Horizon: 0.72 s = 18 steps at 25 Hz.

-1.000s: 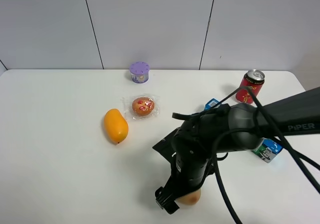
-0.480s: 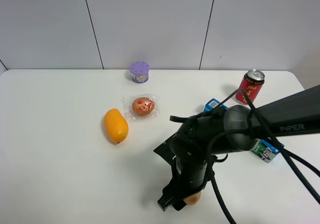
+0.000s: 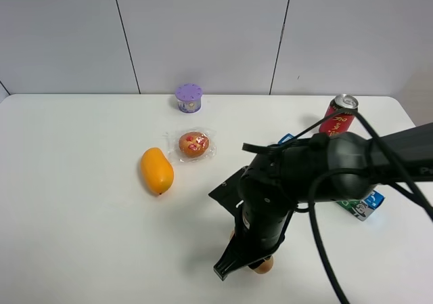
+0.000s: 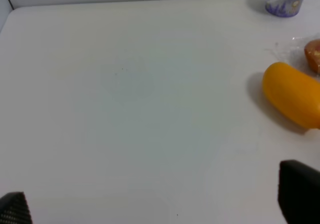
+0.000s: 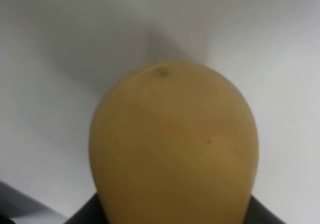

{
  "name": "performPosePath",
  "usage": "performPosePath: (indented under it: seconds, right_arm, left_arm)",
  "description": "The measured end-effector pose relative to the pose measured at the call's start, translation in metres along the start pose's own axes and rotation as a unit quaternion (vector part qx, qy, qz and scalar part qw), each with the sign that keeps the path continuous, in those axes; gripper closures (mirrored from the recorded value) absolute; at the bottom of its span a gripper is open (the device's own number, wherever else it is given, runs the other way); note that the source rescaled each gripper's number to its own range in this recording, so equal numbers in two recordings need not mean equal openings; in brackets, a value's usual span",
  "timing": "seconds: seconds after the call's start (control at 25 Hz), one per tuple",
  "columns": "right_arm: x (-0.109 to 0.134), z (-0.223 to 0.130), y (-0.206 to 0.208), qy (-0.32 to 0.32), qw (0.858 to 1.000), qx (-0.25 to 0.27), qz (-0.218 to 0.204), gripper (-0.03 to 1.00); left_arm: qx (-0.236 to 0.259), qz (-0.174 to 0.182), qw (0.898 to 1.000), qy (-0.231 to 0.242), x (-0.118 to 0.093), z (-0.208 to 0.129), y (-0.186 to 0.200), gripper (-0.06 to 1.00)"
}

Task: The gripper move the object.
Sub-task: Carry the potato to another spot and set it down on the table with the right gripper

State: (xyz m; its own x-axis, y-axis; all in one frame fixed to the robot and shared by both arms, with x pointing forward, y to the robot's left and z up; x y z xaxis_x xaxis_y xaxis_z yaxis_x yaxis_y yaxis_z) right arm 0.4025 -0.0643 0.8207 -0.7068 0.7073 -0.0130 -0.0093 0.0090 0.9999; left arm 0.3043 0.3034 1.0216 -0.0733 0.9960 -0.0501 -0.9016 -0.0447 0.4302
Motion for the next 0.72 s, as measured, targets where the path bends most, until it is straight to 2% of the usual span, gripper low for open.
performPosePath:
  seconds: [0.24,0.4,0.56,0.72]
  right_arm:
    - [-0.002,0.0,0.038,-0.002,0.999,-0.043,0.006,0.97]
    - [-0.014,0.008,0.068,-0.024,0.996,-0.087,0.012,0.94]
    - [-0.037,0.032,0.103,-0.043,0.99,-0.132,-0.004,0.93]
    - [-0.078,0.064,0.142,-0.077,0.977,-0.194,-0.035,0.93]
  left_arm:
    - [0.0,0.0,1.0,0.0,0.0,0.0,0.0,-0.06]
    - [0.0,0.0,1.0,0.0,0.0,0.0,0.0,-0.06]
    - [0.0,0.0,1.0,0.0,0.0,0.0,0.0,-0.06]
    - [0.0,0.0,1.0,0.0,0.0,0.0,0.0,-0.06]
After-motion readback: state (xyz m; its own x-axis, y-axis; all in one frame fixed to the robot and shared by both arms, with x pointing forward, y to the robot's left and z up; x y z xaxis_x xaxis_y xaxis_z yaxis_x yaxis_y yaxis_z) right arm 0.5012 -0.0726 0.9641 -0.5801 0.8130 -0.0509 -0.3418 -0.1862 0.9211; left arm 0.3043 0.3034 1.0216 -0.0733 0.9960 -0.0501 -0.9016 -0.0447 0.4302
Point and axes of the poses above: a point on each arm's last joint axis where the gripper is mounted, y pointing back along that axis away from the gripper, x along the wrist's bending axis when the last joint is at zero, z = x × y, the point moved 8 cm from there along -y, pointing out along that axis toward the gripper, and after that the axes turned 3 degrees about y, right-handed, at the moved point
